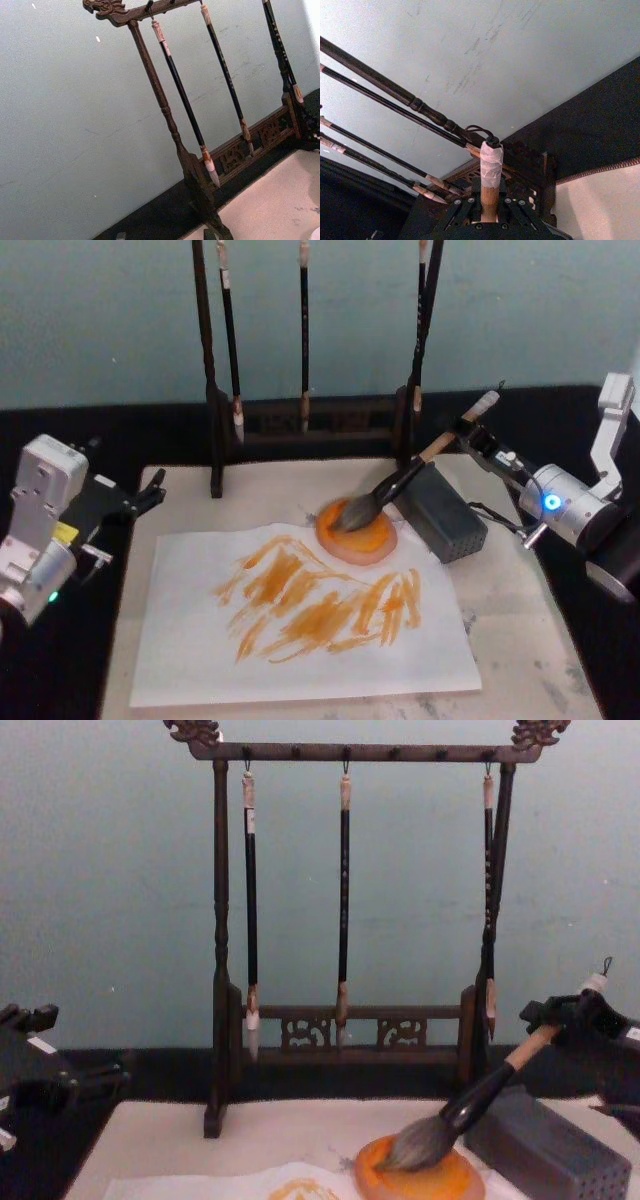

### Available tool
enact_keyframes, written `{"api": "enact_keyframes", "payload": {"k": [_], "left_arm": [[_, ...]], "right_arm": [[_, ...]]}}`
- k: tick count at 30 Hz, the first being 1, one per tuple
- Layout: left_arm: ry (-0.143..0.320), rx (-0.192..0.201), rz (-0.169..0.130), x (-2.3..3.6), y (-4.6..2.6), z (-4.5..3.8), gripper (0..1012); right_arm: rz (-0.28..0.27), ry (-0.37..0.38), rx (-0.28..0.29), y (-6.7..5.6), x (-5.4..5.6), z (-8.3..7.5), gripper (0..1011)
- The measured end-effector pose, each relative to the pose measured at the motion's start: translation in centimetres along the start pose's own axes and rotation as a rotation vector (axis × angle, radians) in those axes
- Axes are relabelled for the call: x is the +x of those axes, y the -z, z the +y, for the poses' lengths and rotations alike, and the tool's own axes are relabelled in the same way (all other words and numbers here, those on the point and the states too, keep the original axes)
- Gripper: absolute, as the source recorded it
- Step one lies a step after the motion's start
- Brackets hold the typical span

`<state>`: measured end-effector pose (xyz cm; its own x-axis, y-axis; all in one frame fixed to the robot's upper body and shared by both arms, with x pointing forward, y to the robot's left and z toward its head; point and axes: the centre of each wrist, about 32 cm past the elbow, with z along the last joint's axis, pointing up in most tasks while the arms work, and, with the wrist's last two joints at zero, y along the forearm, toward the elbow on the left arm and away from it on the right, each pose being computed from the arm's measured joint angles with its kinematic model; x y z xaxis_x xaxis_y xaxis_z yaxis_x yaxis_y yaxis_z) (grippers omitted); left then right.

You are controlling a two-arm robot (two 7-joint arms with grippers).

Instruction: Pick up the brush from the inkstone, write on the paper, then place the brush back to its original position.

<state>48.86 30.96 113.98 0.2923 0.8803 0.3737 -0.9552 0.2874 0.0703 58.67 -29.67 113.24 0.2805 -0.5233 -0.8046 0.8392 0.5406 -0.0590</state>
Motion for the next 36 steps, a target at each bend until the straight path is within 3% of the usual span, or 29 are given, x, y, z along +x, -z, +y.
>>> {"api": "enact_keyframes", "payload": {"k": [26, 29, 36], "left_arm": [[0.000, 0.000, 0.000, 0.00, 0.00, 0.00, 1001], [0.000, 0.000, 0.000, 0.00, 0.00, 0.00, 1001], [0.000, 0.000, 0.000, 0.00, 0.00, 0.00, 1001]], "right_arm": [[-0.006, 0.006, 0.002, 0.01, 0.15, 0.08, 160], [-0.006, 0.005, 0.002, 0.02, 0.15, 0.09, 218], [-0.005, 0.004, 0.001, 0.04, 0.15, 0.08, 471]]}}
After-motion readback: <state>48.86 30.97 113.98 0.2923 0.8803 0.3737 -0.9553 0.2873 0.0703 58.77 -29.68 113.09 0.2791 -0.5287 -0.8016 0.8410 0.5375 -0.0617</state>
